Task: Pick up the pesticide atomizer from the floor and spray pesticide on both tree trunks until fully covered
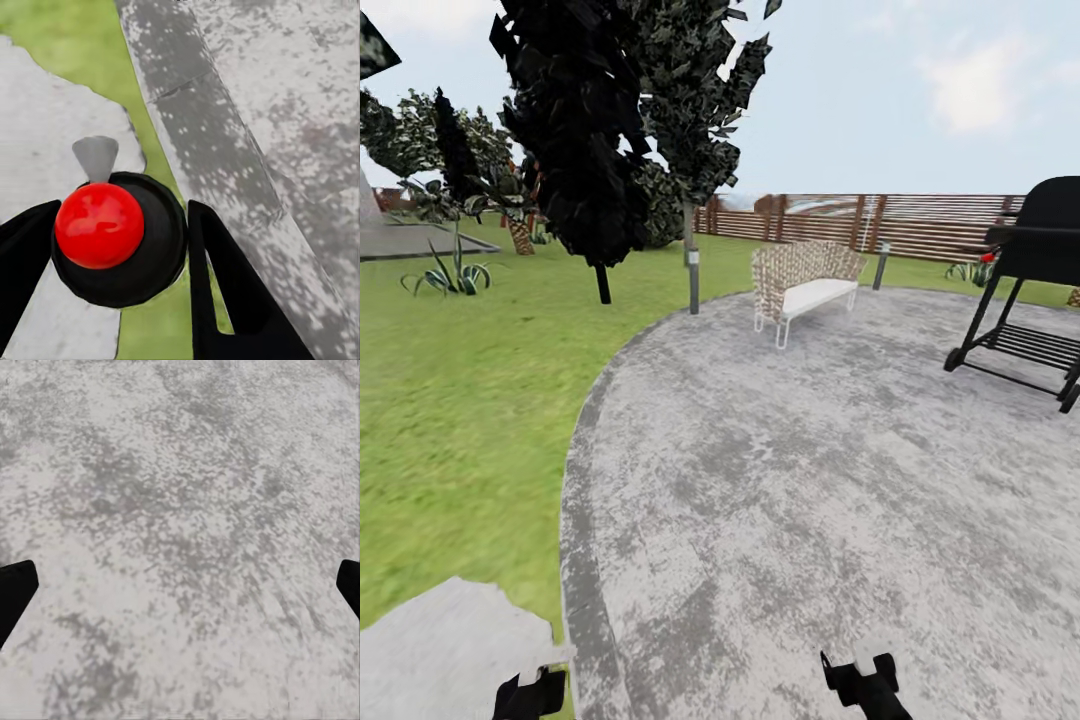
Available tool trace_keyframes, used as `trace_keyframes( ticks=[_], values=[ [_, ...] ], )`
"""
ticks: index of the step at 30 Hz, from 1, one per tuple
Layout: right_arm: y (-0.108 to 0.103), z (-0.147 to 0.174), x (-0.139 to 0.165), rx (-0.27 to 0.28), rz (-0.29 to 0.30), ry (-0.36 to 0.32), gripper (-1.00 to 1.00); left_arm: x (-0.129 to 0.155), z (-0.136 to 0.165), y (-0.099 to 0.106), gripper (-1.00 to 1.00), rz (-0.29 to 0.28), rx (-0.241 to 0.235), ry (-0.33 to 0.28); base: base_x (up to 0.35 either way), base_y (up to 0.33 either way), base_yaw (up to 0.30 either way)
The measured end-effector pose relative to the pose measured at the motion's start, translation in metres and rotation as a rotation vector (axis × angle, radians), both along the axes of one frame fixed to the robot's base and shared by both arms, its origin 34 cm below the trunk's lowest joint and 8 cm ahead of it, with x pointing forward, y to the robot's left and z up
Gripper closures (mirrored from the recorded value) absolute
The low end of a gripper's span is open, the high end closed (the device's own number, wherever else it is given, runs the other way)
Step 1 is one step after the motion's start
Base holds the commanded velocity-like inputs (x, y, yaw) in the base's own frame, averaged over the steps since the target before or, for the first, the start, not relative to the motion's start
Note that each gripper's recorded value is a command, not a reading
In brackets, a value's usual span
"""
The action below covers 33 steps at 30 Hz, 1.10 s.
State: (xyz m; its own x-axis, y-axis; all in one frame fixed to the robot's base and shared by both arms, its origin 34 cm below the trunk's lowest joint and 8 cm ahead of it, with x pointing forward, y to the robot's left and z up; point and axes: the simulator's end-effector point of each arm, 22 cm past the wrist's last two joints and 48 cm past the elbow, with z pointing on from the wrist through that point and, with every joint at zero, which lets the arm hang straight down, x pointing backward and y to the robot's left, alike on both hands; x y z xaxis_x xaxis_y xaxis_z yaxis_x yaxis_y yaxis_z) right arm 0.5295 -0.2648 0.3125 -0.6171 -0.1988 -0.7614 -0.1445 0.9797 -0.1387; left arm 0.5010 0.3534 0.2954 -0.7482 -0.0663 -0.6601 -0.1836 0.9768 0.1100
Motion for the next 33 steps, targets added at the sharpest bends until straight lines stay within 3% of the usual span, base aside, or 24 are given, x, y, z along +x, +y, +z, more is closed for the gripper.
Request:
trace_keyframes(
  ticks=[15,22,33],
  values=[
    [0.0012,-0.0001,0.0005,0.001,-0.002,-0.001,-1.00,-0.0006,-0.0011,-0.0005,1.00,-0.001,-0.001,0.002,0.011,0.025,0.280],
    [-0.0038,0.0017,0.0017,-0.041,-0.082,-0.018,-1.00,-0.0015,-0.0023,-0.0005,1.00,-0.001,-0.001,0.006,0.000,0.000,0.280],
    [-0.0032,-0.0001,0.0005,-0.052,-0.101,-0.017,-1.00,-0.0037,-0.0053,-0.0004,1.00,-0.001,-0.001,0.013,0.000,0.000,0.275]
  ],
)
